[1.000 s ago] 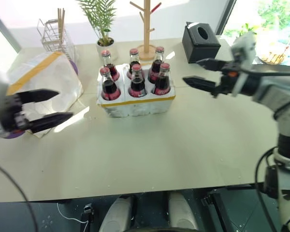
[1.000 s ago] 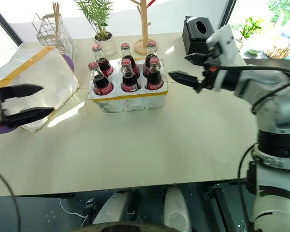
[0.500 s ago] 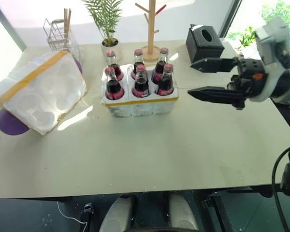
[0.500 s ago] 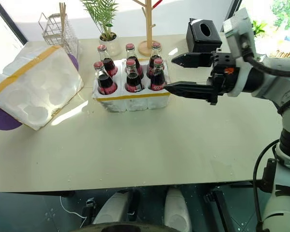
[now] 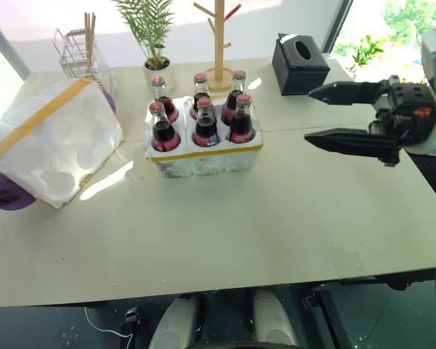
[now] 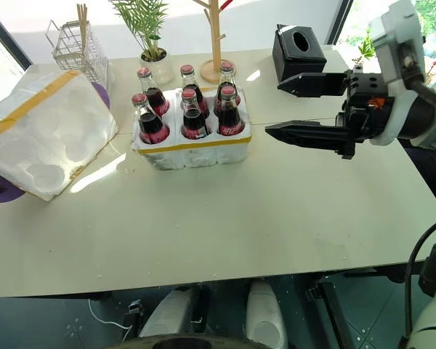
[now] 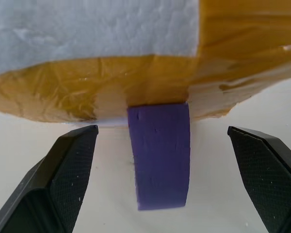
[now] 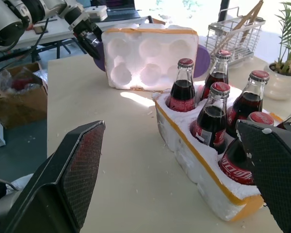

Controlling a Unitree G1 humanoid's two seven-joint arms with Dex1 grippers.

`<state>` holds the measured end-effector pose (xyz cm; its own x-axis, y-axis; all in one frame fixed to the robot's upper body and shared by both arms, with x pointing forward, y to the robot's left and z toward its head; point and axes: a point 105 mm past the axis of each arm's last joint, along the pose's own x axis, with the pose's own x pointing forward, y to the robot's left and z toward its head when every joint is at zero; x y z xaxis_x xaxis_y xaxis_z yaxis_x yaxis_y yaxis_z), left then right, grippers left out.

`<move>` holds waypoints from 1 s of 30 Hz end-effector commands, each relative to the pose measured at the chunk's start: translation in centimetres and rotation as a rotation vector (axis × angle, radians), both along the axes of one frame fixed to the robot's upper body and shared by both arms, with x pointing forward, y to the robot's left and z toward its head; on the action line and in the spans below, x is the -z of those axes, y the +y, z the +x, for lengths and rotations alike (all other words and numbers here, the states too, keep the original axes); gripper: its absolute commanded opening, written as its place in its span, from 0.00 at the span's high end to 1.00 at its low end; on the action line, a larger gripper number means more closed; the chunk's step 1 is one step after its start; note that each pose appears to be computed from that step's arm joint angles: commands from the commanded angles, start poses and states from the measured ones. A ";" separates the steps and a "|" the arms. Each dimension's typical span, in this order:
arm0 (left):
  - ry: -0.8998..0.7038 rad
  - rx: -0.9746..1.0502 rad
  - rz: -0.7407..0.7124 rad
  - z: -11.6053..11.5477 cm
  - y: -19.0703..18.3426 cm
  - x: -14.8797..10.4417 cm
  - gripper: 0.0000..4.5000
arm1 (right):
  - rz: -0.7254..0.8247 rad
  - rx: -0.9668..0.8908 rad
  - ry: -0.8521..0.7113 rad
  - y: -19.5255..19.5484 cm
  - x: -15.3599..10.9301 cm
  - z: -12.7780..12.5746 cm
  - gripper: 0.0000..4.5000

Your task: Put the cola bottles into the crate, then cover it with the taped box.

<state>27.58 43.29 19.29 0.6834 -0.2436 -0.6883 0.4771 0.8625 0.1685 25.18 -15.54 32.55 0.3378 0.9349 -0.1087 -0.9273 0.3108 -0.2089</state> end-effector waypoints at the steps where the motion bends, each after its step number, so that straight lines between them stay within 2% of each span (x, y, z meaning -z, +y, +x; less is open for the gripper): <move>1: -0.019 -0.018 0.040 0.9 0.1 -0.3 0.00 | 0.010 -0.010 -0.058 0.0 -1.3 -1.2 0.01; 5: -0.017 -0.009 0.045 2.0 -0.6 0.4 0.00 | 0.013 -0.008 -0.055 0.1 -1.2 -1.4 0.01; 7: -0.023 -0.006 0.034 2.6 -1.0 0.6 0.12 | 0.014 -0.005 -0.053 0.2 -1.1 -1.3 0.00; 9: -0.024 0.002 0.025 2.9 -1.3 0.7 0.29 | 0.015 0.000 -0.052 0.2 -1.1 -1.3 0.00; 14: -0.018 0.009 0.025 2.9 -1.5 0.7 0.85 | 0.016 0.017 -0.045 -0.1 -1.0 -1.2 0.00; 20: -0.077 0.043 0.021 3.0 -1.7 -0.7 0.85 | 0.009 0.034 0.010 -0.6 0.0 -1.1 0.00; 26: -0.253 0.103 0.035 3.9 -2.4 -4.0 0.85 | 0.006 0.067 -0.021 -0.7 0.2 -0.5 0.00; 30: -0.414 0.179 0.065 4.3 -3.7 -7.5 0.85 | 0.012 0.072 -0.020 -0.8 0.5 -0.4 0.00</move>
